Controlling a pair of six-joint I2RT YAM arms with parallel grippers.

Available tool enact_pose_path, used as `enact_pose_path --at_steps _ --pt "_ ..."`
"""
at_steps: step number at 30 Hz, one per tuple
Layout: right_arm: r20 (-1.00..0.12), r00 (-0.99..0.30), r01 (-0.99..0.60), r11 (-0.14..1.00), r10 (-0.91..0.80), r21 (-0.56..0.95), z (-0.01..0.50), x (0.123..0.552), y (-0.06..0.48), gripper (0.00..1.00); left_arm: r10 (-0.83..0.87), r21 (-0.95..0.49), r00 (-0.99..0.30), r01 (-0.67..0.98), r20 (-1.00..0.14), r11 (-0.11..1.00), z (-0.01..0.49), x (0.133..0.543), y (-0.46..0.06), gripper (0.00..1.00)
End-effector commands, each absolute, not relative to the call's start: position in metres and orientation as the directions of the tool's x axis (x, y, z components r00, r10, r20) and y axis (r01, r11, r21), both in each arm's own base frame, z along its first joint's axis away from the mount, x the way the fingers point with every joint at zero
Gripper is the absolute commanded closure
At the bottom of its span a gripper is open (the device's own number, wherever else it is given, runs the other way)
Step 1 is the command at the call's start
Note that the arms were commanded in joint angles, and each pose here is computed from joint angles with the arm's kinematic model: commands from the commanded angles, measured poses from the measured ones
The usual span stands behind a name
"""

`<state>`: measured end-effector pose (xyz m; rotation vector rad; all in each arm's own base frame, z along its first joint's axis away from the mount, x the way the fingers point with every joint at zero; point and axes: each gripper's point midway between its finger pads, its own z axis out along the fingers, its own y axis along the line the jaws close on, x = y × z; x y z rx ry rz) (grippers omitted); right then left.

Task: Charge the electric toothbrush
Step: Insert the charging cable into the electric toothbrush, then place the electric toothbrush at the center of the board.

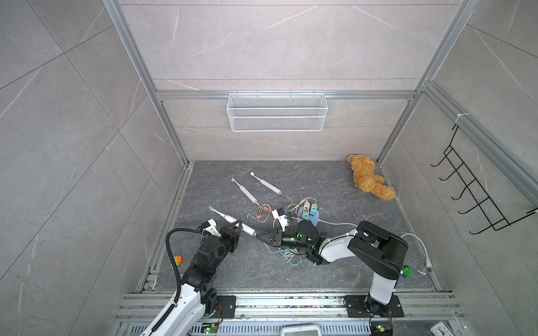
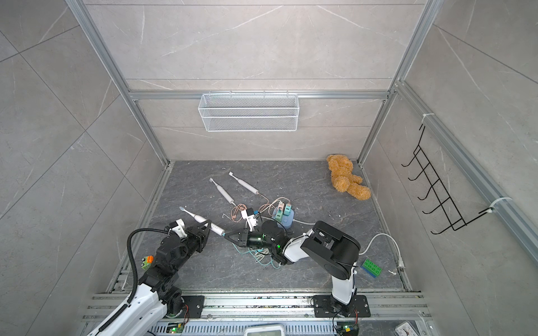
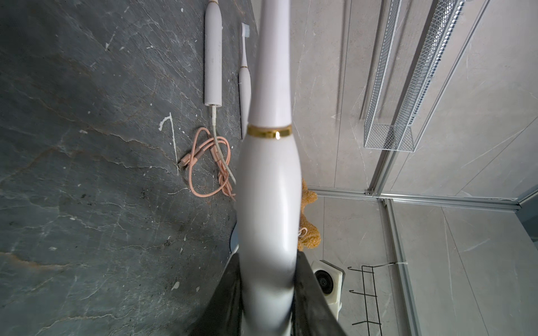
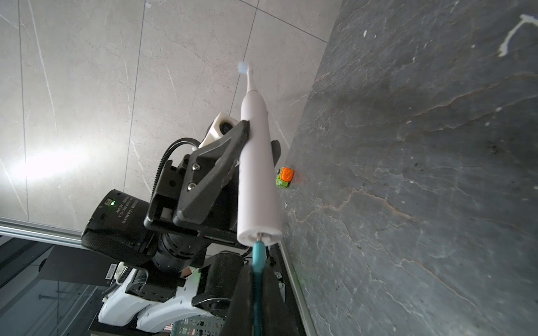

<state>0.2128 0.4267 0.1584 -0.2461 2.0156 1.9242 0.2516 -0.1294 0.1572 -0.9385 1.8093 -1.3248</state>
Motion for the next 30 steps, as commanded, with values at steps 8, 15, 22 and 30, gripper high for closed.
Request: enact_pose_path --at_steps 8,15,22,30 --pt "-0.419 -0.857 -0.406 0.108 0.299 0.908 0.196 0.252 0.429 1.00 -0.620 -0.971 -0.781 -0.087 -0.072 0.222 0.157 0.201 -0.199 1.00" --pt "-0.395 -0.861 -0.358 0.170 0.322 0.918 0.179 0.258 0.424 1.00 -0.643 -0.969 -0.762 -0.097 -0.075 0.228 0.155 0.202 -0.194 1.00" --pt "-0.471 -0.819 -0.432 0.188 0.328 0.882 0.189 0.247 0.406 0.74 -0.665 -0.939 -0.728 -0.086 -0.169 0.333 0.161 0.210 -0.181 1.00" --pt "-0.648 -0.687 -0.490 0.450 0.328 0.747 0.186 0.242 0.344 0.42 -0.704 -0.878 -0.687 -0.210 -0.180 0.429 0.142 0.244 -0.141 1.00"
